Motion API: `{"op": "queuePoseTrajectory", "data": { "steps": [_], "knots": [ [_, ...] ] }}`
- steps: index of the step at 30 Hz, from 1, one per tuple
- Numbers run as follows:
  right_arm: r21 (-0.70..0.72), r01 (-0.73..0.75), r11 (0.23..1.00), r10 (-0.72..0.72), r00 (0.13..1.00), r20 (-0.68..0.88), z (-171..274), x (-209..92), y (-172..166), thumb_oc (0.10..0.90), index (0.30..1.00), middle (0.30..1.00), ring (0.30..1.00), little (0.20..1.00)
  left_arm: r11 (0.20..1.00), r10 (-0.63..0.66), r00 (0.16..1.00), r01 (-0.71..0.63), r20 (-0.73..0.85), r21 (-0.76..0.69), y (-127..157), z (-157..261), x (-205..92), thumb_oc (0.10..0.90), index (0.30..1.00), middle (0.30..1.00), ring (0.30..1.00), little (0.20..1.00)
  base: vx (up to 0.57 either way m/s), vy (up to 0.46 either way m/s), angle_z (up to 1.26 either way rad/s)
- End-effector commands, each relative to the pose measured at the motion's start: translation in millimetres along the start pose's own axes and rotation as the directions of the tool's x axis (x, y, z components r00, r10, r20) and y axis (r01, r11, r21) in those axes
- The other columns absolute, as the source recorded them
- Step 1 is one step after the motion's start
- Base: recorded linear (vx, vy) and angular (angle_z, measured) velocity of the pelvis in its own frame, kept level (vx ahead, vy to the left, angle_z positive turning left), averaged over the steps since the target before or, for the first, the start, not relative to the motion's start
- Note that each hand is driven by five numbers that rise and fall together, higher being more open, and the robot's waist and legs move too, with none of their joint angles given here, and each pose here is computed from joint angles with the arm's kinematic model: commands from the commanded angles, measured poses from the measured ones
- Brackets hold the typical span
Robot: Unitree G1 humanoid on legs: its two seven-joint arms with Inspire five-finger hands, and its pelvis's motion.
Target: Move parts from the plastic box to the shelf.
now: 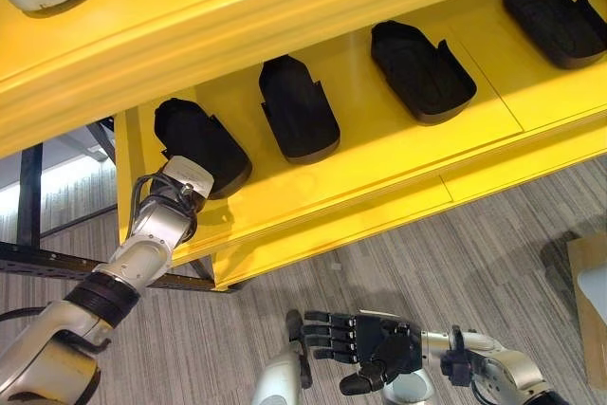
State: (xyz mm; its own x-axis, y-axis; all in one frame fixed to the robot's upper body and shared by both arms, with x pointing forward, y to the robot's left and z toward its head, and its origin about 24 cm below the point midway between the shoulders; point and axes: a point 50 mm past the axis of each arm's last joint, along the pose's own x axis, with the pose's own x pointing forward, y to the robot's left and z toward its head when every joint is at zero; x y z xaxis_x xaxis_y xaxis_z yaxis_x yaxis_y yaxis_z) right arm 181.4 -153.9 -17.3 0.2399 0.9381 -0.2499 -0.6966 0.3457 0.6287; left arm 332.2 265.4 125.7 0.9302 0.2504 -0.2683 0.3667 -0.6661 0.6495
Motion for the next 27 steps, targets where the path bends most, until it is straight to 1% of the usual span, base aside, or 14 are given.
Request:
{"op": "queuePoseTrajectory", "data": {
  "steps": [1, 10, 15, 19, 24, 27],
  "knots": [
    [-0.040, -0.180, 0.983, 0.182, 0.981, 0.072, 8.0, 13.0, 22.7, 0.900, 1.000, 1.000, 1.000, 1.000, 0.996, 0.087, 0.976, -0.089, -0.201, -0.001, 17.4, -44.7, -2.9, 0.900, 1.000, 1.000, 1.000, 1.000, 0.00, 0.000, 0.00],
    [-0.039, -0.173, 0.984, 0.176, 0.982, 0.071, 6.9, 11.2, 22.4, 0.900, 1.000, 1.000, 1.000, 1.000, 0.996, 0.083, 0.979, -0.079, -0.185, 0.030, 20.8, -41.7, -5.8, 0.900, 1.000, 1.000, 1.000, 1.000, 0.00, 0.000, 0.00],
    [-0.036, -0.172, 0.984, 0.174, 0.983, 0.066, 6.9, 10.0, 21.9, 0.900, 1.000, 1.000, 1.000, 1.000, 0.996, 0.077, 0.976, -0.068, -0.204, 0.054, 20.4, -41.9, -5.7, 0.900, 1.000, 1.000, 1.000, 1.000, 0.00, 0.000, 0.00],
    [-0.034, -0.169, 0.985, 0.171, 0.983, 0.062, 6.6, 9.2, 22.2, 0.900, 1.000, 1.000, 1.000, 1.000, 0.997, 0.069, 0.974, -0.061, -0.216, 0.045, 17.4, -45.1, -3.4, 0.900, 1.000, 1.000, 1.000, 1.000, 0.00, 0.000, 0.00],
    [-0.031, -0.172, 0.985, 0.173, 0.983, 0.059, 5.4, 8.8, 21.6, 0.900, 1.000, 1.000, 1.000, 1.000, 0.993, 0.116, 0.962, -0.111, -0.248, 0.033, 17.2, -49.3, -1.6, 0.900, 1.000, 1.000, 1.000, 1.000, 0.00, 0.000, 0.00],
    [-0.030, -0.176, 0.984, 0.177, 0.982, 0.060, 3.9, 8.1, 21.8, 0.900, 1.000, 1.000, 1.000, 1.000, 0.987, 0.148, 0.967, -0.131, -0.206, 0.097, 16.9, -40.6, -0.9, 0.900, 1.000, 1.000, 1.000, 1.000, 0.00, 0.000, 0.00]
  ]
}}
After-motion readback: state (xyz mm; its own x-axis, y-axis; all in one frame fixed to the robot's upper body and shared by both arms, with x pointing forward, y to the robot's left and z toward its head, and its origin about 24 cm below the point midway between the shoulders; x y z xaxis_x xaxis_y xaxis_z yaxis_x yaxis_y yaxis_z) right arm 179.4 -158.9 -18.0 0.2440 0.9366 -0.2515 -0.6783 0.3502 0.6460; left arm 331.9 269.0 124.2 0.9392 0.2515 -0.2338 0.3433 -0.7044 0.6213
